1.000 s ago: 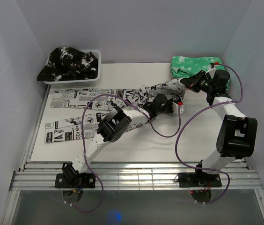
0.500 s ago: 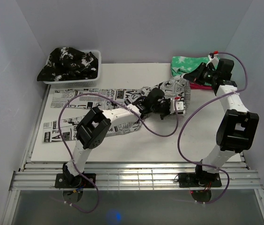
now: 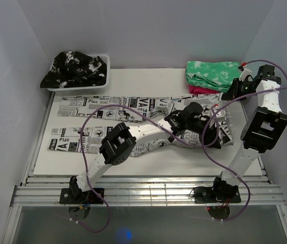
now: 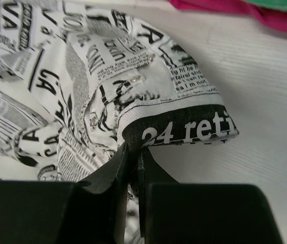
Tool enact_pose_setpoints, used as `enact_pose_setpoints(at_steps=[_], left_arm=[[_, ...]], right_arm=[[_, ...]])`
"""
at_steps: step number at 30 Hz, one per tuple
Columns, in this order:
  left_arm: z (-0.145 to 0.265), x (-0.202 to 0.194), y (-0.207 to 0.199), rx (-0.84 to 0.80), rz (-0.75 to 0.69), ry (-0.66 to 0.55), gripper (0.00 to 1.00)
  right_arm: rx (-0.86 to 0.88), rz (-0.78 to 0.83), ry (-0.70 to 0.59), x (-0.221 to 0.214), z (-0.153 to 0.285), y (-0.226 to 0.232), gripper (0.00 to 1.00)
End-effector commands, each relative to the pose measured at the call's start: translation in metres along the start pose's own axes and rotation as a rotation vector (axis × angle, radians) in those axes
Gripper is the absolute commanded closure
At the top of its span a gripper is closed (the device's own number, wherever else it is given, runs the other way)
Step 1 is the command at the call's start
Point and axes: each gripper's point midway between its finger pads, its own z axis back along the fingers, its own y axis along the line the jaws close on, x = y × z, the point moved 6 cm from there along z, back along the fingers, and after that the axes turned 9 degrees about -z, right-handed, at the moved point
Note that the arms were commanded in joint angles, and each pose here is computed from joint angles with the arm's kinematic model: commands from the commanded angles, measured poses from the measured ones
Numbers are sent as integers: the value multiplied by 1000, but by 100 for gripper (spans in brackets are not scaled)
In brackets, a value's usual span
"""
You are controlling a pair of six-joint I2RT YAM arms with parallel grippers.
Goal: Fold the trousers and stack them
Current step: Flatten the trousers out
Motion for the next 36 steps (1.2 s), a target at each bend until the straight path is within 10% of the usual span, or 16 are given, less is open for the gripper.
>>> enact_pose_setpoints(at_steps=[1,4,14,20,27,32,36], left_arm=[[-7,17,-23,-87,142,-4,26],[6,-5,-32,-69,180,85,2],[128,-29,-42,80,252,185,2],[292,-12,-10,270,322,200,3],[565,-56,-48,676,189,464,41],[661,-118,-116,745,110,777,52],[703,-149,-149,700,0,904,48]], right_arm=[[-52,159,119,-18,15,-18,92],[-50,199,165,-25,4,-33,74],[-58,241,94,-1,20,-21,3],[-128,394,135,-10,54,-7,10],[-43,615,313,-59,51,33,3],[-1,746,427,-106,46,49,26],[61,909,427,-128,34,77,22]])
